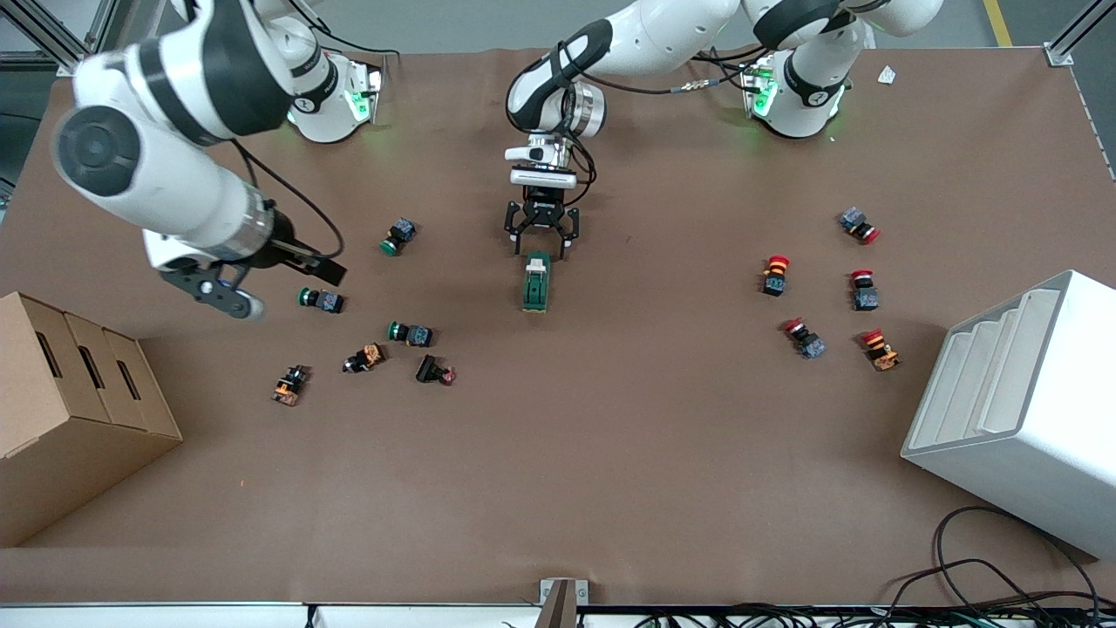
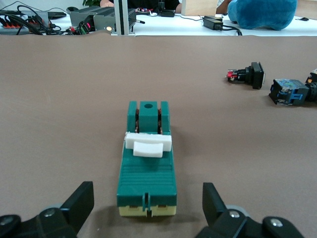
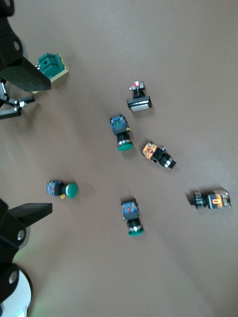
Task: Close load switch with both arms
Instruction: 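Reach the right gripper to the white handle of the switch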
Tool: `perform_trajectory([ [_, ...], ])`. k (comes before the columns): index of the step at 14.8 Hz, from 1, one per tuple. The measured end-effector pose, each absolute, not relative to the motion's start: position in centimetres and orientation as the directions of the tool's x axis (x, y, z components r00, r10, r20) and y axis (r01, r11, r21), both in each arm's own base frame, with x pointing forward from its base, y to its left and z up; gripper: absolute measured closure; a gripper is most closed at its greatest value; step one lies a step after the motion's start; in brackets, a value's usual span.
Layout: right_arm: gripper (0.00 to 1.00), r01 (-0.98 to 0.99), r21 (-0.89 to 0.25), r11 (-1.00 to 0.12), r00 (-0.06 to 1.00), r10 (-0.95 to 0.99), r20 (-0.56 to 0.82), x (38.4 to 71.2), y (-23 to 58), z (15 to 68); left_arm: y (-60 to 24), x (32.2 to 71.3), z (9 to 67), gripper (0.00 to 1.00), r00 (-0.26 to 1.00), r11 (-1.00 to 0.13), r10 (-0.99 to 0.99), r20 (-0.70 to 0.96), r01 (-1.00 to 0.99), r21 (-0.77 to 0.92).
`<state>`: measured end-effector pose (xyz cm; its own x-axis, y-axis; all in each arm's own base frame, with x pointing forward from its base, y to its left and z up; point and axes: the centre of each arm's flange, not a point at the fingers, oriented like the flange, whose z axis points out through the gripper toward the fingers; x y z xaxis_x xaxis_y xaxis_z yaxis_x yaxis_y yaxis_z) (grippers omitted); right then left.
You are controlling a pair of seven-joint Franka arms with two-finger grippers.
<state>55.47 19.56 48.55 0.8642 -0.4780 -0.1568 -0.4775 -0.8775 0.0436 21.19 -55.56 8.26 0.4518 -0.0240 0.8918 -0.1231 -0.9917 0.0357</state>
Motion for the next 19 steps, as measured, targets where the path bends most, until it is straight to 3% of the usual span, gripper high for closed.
perform_trajectory([
  [8, 0.00, -0.585, 0.012, -0.811, 0.806, -0.583, -0.105, 53.4, 31.8, 40.1, -55.2, 22.1, 6.7, 0.01, 0.414, -0.991, -0.051, 0.909, -0.135, 0.005],
  [19, 0.00, -0.632, -0.071, -0.771, 0.775, -0.629, -0.070, 44.3, 42.7, 26.7, -55.2, 21.9, 6.5, 0.00, 0.404, -0.991, -0.054, 0.913, -0.134, 0.001],
])
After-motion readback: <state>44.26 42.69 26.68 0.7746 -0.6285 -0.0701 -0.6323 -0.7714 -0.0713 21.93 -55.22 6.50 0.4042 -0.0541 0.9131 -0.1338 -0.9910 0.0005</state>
